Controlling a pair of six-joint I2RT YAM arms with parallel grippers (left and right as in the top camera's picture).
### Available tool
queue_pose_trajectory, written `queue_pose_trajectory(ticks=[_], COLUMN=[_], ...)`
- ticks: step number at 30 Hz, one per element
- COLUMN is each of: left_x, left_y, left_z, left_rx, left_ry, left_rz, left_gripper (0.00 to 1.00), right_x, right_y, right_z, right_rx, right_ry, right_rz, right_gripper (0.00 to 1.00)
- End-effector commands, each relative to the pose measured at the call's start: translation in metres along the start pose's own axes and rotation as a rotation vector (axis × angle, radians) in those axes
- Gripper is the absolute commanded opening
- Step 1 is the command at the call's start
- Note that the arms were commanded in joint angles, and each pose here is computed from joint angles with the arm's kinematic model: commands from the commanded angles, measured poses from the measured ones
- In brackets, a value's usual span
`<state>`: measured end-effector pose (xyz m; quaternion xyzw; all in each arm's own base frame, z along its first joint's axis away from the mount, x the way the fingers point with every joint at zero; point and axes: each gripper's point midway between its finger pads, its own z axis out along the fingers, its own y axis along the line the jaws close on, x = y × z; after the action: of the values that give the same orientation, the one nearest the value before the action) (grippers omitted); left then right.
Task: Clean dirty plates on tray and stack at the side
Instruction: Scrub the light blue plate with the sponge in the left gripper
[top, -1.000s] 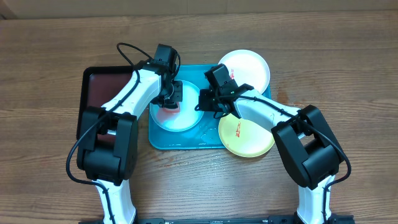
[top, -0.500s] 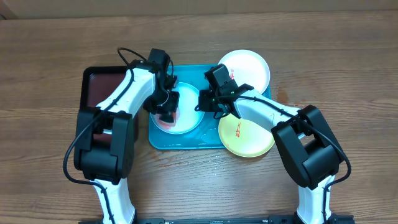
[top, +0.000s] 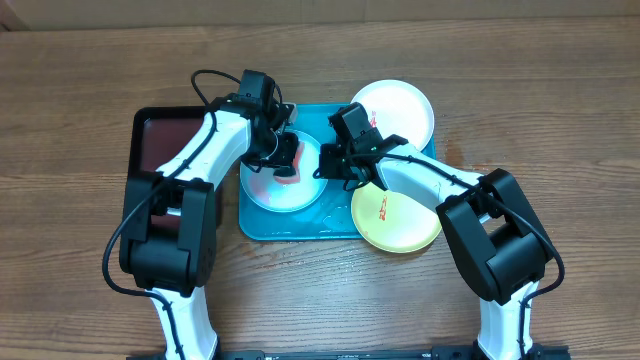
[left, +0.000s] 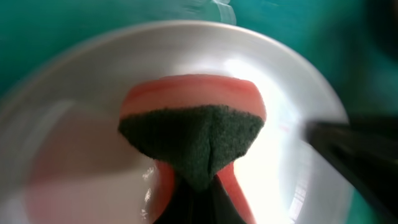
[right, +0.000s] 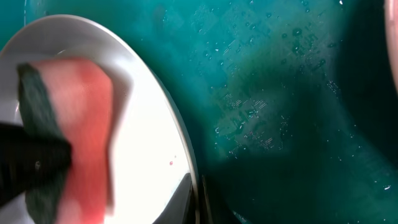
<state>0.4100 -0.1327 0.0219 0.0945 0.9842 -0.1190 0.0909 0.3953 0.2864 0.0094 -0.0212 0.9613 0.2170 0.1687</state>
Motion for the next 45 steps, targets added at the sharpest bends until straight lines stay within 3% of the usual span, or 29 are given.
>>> queue_pose_trajectory(ticks=[1,5,12,15,21,24,30,36,45], left_x=[0.001,0.018,0.054,0.063,0.066,0.058,0.027,-0.014,-0.061], left_y=[0.057,0.081,0.059,0.038,-0.031,-0.044,-0.039,0.019,0.04], left_z=[-0.007,-0.019,-0.019,-0.015,-0.007,-0.006,0.0,-0.004,-0.088], left_rx=[-0.336,-0.511,-0.465,-0.357,0.069,0.145,0.12,-0.217,-0.28], left_ry=[-0.029,0.0,0.162,0.225,0.275,0.241,0.113,-0.073,-0.15], left_rz=[-0.155,-0.246,-0.22,-0.185,-0.01,0.026,0.048,-0.137,-0.244], left_gripper=[0.04,0.04,0.04,0.04,0.04,0.04,0.04,0.04,0.04], right_x=[-0.004,-0.004,-0.006,-0.006,-0.006,-0.005,-0.005,-0.003,-0.001], right_y=[0.008,0.008,0.009,0.009,0.009,0.009,0.008,0.007,0.006], right_z=[0.001,0.001,0.001,0.001,0.001,0.001,0.001,0.001,0.001], right_rx=[-0.017,-0.017,-0.02,-0.021,-0.02,-0.02,-0.019,-0.014,-0.009], right_ry=[-0.007,-0.008,-0.013,-0.013,-0.013,-0.012,-0.01,-0.003,0.004], right_rz=[-0.003,-0.003,-0.001,-0.001,0.003,0.003,0.004,0.02,0.026], right_gripper=[0.04,0.04,0.04,0.04,0.04,0.04,0.04,0.04,0.04])
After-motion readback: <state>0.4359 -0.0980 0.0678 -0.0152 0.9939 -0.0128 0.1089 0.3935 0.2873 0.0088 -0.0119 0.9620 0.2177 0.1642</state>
